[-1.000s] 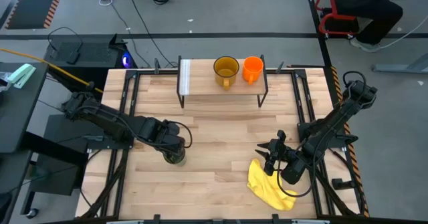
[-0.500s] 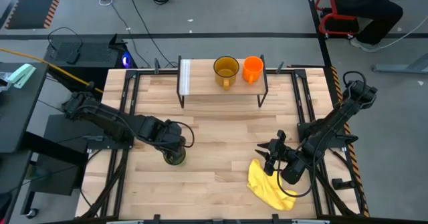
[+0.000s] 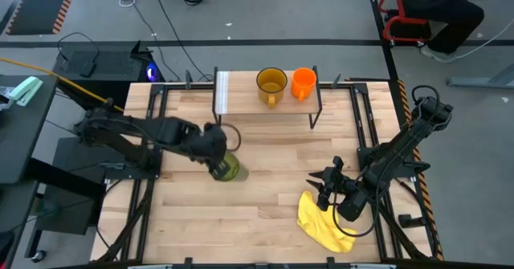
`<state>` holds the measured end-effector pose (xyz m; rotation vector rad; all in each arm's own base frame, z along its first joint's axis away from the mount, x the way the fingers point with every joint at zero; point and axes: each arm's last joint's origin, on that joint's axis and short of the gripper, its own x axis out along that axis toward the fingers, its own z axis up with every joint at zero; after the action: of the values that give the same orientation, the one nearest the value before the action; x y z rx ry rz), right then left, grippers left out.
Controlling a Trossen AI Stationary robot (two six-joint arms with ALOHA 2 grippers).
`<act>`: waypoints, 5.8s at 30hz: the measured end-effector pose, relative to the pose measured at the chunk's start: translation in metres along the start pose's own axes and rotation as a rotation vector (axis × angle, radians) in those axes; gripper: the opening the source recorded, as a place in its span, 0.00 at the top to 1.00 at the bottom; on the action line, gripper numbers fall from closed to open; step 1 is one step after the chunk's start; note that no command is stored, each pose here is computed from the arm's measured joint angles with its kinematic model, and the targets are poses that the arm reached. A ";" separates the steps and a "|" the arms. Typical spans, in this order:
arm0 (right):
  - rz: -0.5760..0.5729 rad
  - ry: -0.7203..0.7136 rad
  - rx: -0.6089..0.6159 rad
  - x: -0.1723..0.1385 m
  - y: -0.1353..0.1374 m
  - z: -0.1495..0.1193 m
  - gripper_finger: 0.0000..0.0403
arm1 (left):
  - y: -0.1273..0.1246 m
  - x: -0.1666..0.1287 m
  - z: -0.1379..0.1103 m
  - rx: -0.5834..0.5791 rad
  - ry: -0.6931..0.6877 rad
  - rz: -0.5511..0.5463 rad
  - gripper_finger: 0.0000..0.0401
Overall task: Stack small to large cups/mugs on shelf
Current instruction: Put the green cup on the shelf
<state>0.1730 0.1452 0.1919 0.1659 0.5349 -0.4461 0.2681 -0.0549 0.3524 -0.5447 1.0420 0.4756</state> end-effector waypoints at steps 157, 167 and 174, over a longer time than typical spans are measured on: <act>0.092 -0.191 0.645 0.065 -0.249 0.025 1.00 | 0.139 -0.038 0.134 -0.308 -0.226 0.157 0.97; 0.076 -0.169 0.652 0.067 -0.250 0.023 1.00 | 0.152 -0.053 0.135 -0.445 -0.259 0.234 0.97; 0.070 -0.139 0.662 0.067 -0.249 0.020 1.00 | 0.160 -0.064 0.143 -0.530 -0.191 0.297 0.97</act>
<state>0.1207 -0.1069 0.1643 0.7806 0.2277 -0.5497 0.2399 0.1506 0.4356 -0.7974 0.8118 1.0627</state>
